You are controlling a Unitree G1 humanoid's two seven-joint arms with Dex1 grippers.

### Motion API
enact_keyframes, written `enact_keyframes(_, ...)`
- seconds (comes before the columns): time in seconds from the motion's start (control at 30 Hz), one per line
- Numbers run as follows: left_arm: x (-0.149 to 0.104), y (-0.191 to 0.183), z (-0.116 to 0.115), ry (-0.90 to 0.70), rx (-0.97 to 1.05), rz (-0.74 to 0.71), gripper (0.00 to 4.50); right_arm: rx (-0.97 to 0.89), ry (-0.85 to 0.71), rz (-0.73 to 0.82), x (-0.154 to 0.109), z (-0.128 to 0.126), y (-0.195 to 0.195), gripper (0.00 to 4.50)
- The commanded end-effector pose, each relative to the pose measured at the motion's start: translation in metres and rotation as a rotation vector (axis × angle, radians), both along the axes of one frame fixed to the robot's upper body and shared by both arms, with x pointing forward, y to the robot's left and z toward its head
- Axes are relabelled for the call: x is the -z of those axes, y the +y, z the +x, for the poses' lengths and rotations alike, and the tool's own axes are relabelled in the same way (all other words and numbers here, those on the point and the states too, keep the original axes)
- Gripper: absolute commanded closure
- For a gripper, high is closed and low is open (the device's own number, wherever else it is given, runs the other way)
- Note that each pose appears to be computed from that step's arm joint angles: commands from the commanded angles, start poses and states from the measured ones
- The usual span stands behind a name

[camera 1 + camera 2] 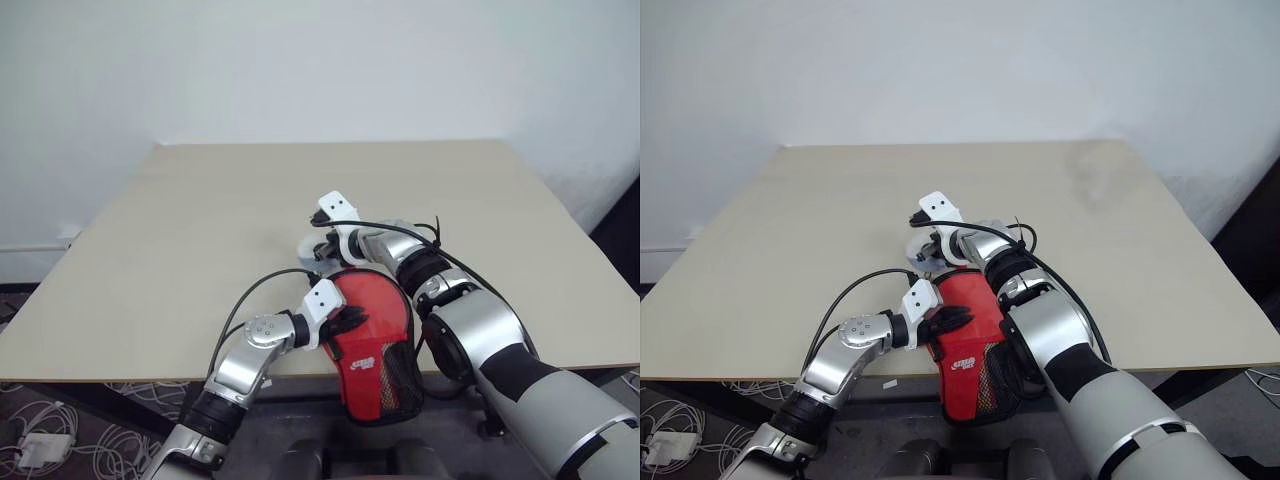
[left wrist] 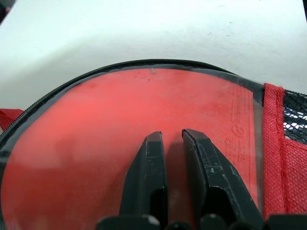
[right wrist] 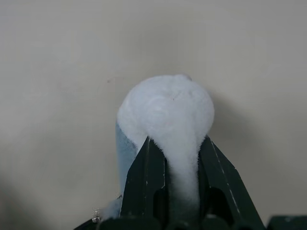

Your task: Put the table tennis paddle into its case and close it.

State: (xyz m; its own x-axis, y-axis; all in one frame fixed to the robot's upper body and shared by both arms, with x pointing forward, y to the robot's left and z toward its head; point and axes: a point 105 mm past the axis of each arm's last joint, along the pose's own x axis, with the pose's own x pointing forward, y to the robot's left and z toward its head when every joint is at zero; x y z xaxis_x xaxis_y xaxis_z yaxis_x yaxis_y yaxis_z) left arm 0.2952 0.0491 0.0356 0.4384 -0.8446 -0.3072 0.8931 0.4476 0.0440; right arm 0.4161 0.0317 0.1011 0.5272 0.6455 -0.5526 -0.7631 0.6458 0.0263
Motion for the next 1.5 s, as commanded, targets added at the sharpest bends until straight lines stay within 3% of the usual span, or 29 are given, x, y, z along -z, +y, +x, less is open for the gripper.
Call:
enact_keyframes(0.03,0.026,0.004,-0.007,0.080,-0.001,0.071,3.92,0.074,-0.119,0.027,-0.035,0.019,-0.008,4.26)
enact_keyframes(0.37,0.029,0.002,-0.008,0.085,0.007,0.073,3.92,0.241,-0.159,-0.010,-0.036,0.037,-0.044,4.26)
enact_keyframes(0.9,0.032,-0.002,-0.008,0.083,0.011,0.072,3.92,0.254,-0.083,-0.102,-0.013,0.034,-0.132,4.26)
enact_keyframes(1.13,0.033,-0.003,-0.007,0.081,0.019,0.076,3.92,0.310,-0.056,-0.093,-0.018,0.019,-0.179,4.26)
enact_keyframes(1.5,0.034,-0.005,-0.004,0.078,0.024,0.072,3.92,0.321,-0.013,-0.114,-0.024,-0.032,-0.226,4.26)
